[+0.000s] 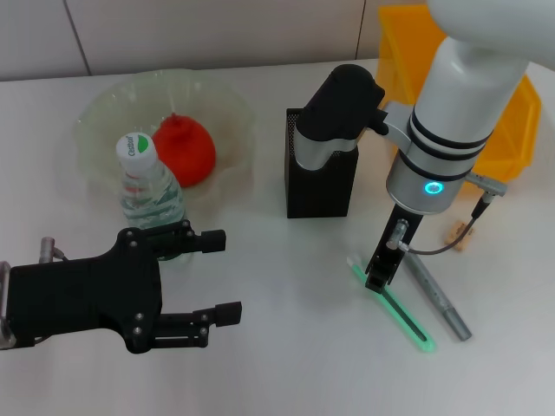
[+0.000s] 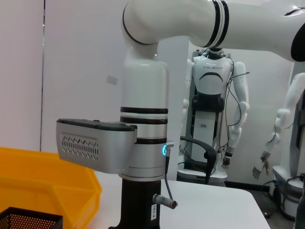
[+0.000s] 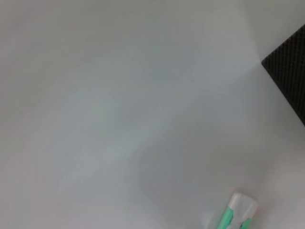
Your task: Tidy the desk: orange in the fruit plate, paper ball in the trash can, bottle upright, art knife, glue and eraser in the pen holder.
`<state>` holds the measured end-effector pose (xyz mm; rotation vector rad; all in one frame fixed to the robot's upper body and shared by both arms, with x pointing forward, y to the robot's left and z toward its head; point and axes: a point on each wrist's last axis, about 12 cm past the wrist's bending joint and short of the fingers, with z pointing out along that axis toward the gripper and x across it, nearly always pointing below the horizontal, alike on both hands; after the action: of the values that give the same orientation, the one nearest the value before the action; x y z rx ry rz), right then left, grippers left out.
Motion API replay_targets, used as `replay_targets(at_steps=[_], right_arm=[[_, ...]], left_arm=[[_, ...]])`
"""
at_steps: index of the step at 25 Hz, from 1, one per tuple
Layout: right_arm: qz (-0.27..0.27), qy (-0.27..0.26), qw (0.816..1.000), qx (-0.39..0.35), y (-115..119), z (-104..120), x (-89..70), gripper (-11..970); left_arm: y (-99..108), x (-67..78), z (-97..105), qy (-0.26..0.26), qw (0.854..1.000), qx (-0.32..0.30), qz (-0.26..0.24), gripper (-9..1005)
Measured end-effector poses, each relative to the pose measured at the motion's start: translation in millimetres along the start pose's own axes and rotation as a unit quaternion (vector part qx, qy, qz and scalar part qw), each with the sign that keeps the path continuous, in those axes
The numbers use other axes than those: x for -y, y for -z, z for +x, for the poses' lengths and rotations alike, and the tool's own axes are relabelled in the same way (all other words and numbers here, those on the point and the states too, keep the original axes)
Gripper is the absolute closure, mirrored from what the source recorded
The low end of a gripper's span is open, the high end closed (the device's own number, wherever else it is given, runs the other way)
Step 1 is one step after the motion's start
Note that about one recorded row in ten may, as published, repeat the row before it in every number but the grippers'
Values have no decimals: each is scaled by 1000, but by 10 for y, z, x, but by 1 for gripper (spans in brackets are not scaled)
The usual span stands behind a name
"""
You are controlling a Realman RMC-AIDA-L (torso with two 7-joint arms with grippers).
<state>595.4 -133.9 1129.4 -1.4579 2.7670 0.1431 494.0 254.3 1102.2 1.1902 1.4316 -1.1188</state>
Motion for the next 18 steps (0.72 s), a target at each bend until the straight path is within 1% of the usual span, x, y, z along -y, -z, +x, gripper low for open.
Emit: replay_targets(at_steps=[11,18], right_arm=[[1,-2,1000,-2,-22,2,-3,744],[2,-3,1000,-2,-26,-1,-3,755]], left_arm=[[2,3,-2,0,1000,1,1,194],[0,1,-5,0,1000,1,2,194]])
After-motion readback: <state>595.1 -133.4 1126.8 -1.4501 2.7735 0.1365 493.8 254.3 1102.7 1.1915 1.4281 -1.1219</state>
